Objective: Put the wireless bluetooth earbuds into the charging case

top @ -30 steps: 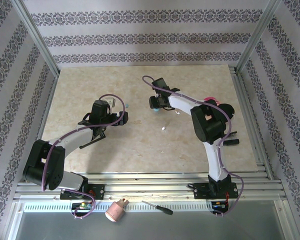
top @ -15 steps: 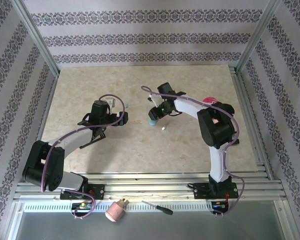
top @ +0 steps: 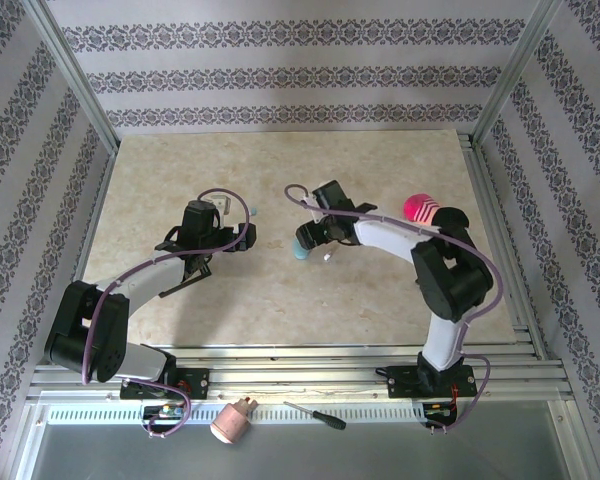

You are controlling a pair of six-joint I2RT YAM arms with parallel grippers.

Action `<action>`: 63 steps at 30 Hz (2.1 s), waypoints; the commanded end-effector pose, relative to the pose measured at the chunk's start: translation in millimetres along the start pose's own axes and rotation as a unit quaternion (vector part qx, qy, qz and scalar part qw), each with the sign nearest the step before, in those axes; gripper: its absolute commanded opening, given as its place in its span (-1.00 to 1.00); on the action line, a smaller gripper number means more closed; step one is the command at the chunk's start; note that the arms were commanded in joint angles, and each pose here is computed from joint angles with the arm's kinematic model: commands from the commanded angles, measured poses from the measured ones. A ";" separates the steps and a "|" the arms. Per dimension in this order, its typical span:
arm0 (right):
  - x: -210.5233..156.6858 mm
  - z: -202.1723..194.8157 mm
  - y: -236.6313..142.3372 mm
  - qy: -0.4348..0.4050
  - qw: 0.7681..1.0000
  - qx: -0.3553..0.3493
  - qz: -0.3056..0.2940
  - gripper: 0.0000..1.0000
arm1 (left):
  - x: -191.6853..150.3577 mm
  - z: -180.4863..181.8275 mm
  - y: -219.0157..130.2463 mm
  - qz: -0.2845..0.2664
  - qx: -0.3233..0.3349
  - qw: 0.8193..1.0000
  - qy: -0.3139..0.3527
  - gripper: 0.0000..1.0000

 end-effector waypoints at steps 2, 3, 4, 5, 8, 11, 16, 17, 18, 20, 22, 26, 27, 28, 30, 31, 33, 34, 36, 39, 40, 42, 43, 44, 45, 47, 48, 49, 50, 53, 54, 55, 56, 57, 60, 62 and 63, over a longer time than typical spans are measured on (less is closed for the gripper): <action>13.1 29.2 -13.7 0.055 0.994 -0.045 -0.087 0.45 | 2.4 6.7 3.3 -0.014 0.003 1.000 -0.015 0.99; 10.8 35.5 -13.1 0.055 0.993 -0.050 -0.095 0.48 | 1.7 7.1 3.9 -0.015 0.003 1.000 -0.016 0.99; 9.5 40.8 -12.2 0.055 0.991 -0.059 -0.103 0.51 | 1.2 9.0 4.7 -0.014 0.004 1.000 -0.018 0.99; 6.4 43.7 -10.1 0.059 0.990 -0.069 -0.103 0.53 | 1.0 10.5 4.9 -0.013 0.005 1.000 -0.021 0.99; -0.7 47.0 -2.3 0.081 0.988 -0.082 -0.099 0.59 | 0.2 13.3 5.1 -0.010 0.004 1.000 -0.025 0.99; -8.7 48.2 7.9 0.091 0.989 -0.082 -0.080 0.59 | 3.0 14.2 3.4 -0.014 0.005 1.000 -0.025 0.99; -10.1 42.3 12.1 0.095 0.989 -0.097 -0.061 0.55 | 5.0 15.2 3.5 -0.018 0.005 0.999 -0.028 0.99; -10.7 41.1 12.8 0.095 0.989 -0.099 -0.056 0.53 | 5.4 15.5 3.3 -0.019 0.005 0.999 -0.029 0.99; -12.6 40.0 13.6 0.095 0.989 -0.098 -0.050 0.52 | 4.8 15.3 3.1 -0.019 0.005 0.999 -0.030 0.99; -16.6 38.9 15.4 0.099 0.990 -0.094 -0.036 0.50 | 4.1 15.4 2.8 -0.019 0.006 0.999 -0.029 0.99; -18.5 38.0 17.3 0.103 0.990 -0.089 -0.027 0.48 | 3.8 16.7 2.3 -0.020 0.007 0.999 -0.029 0.99; -21.7 33.4 20.2 0.110 0.989 -0.093 -0.011 0.36 | 4.6 17.1 1.8 -0.026 0.008 0.999 -0.028 0.99; -22.4 31.9 21.1 0.112 0.989 -0.095 -0.007 0.33 | 5.1 16.6 1.5 -0.027 0.006 0.999 -0.029 0.99; -24.4 29.9 22.7 0.114 0.989 -0.097 0.000 0.29 | 5.9 15.9 1.5 -0.029 0.005 0.999 -0.030 0.99; -25.8 28.5 24.7 0.116 0.988 -0.098 0.007 0.23 | 6.1 15.4 1.3 -0.031 0.002 0.999 -0.034 0.99; -25.9 27.9 25.1 0.117 0.988 -0.097 0.009 0.19 | 6.7 15.1 1.4 -0.030 0.002 0.999 -0.034 0.99; -26.3 28.0 26.2 0.117 0.989 -0.094 0.013 0.15 | 5.5 15.2 1.8 -0.028 0.002 0.999 -0.034 0.99; -27.3 28.4 27.0 0.116 0.989 -0.093 0.017 0.15 | 5.6 15.1 1.8 -0.027 0.002 0.999 -0.033 0.99; -27.7 28.8 28.3 0.115 0.989 -0.090 0.022 0.15 | 5.5 15.0 2.4 -0.027 0.002 0.999 -0.034 0.99; -29.3 29.8 29.9 0.113 0.989 -0.086 0.030 0.15 | 6.8 14.7 2.9 -0.028 0.001 0.999 -0.035 0.99; -29.7 30.3 30.1 0.110 0.990 -0.083 0.033 0.15 | 7.1 14.7 3.2 -0.028 0.000 0.999 -0.035 0.99; -31.0 30.6 30.6 0.106 0.990 -0.081 0.037 0.18 | 8.3 13.9 3.5 -0.029 -0.001 0.999 -0.034 0.99; -31.9 32.4 30.7 0.102 0.991 -0.078 0.040 0.20 | 9.2 13.8 3.5 -0.030 -0.001 0.999 -0.034 0.99; -32.8 32.2 30.7 0.101 0.991 -0.077 0.043 0.22 | 9.2 13.9 3.8 -0.030 -0.001 0.999 -0.034 0.99; -33.2 33.0 30.7 0.099 0.991 -0.075 0.045 0.24 | 9.5 13.5 3.8 -0.030 -0.002 0.999 -0.034 0.99; -35.2 33.4 31.4 0.094 0.992 -0.074 0.048 0.23 | 9.0 13.5 4.7 -0.029 -0.003 0.999 -0.035 0.99; -35.4 33.1 31.4 0.094 0.992 -0.075 0.048 0.20 | 9.5 13.3 5.0 -0.029 -0.003 0.999 -0.035 0.99; -35.7 32.7 31.7 0.093 0.992 -0.075 0.050 0.16 | 9.8 12.7 5.2 -0.029 -0.005 0.999 -0.035 0.99; -36.6 32.5 32.4 0.092 0.991 -0.076 0.052 0.13 | 10.0 12.4 5.8 -0.029 -0.006 0.999 -0.035 0.99; -37.3 32.2 33.5 0.091 0.991 -0.077 0.056 0.06 | 10.2 11.3 6.4 -0.029 -0.009 0.999 -0.036 0.99; -37.5 32.0 33.7 0.091 0.991 -0.077 0.057 0.05 | 10.2 11.5 6.5 -0.028 -0.010 0.999 -0.037 0.99; -37.5 31.1 34.2 0.091 0.991 -0.078 0.057 0.03 | 10.6 11.4 6.5 -0.029 -0.010 0.999 -0.037 0.99; -37.7 30.7 34.5 0.091 0.991 -0.078 0.058 0.02 | 10.6 10.9 6.2 -0.029 -0.011 0.999 -0.036 0.99; -37.7 31.0 35.1 0.090 0.991 -0.077 0.060 0.02 | 10.8 10.8 6.0 -0.030 -0.011 0.999 -0.035 0.99; -37.6 32.3 36.2 0.087 0.992 -0.071 0.062 -0.01 | 11.5 9.9 5.6 -0.031 -0.013 0.999 -0.031 0.99; -35.3 32.4 34.3 0.081 0.993 -0.068 0.058 -0.21 | 11.8 9.8 4.8 -0.035 -0.014 0.999 -0.028 0.99; -33.5 32.5 32.6 0.076 0.993 -0.066 0.054 -0.28 | 11.6 9.7 4.4 -0.036 -0.015 0.999 -0.026 0.99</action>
Point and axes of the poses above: each hand's point on the last joint's axis, 136 mm out from that joint toward the fingers, its own y axis out along the fingers, its own z axis along the line the jaws close on, x = y × z, the point moved 2 cm from there along -y, back along the fingers, and after that the axes turned 3 degrees about y, right-handed, at the moved point
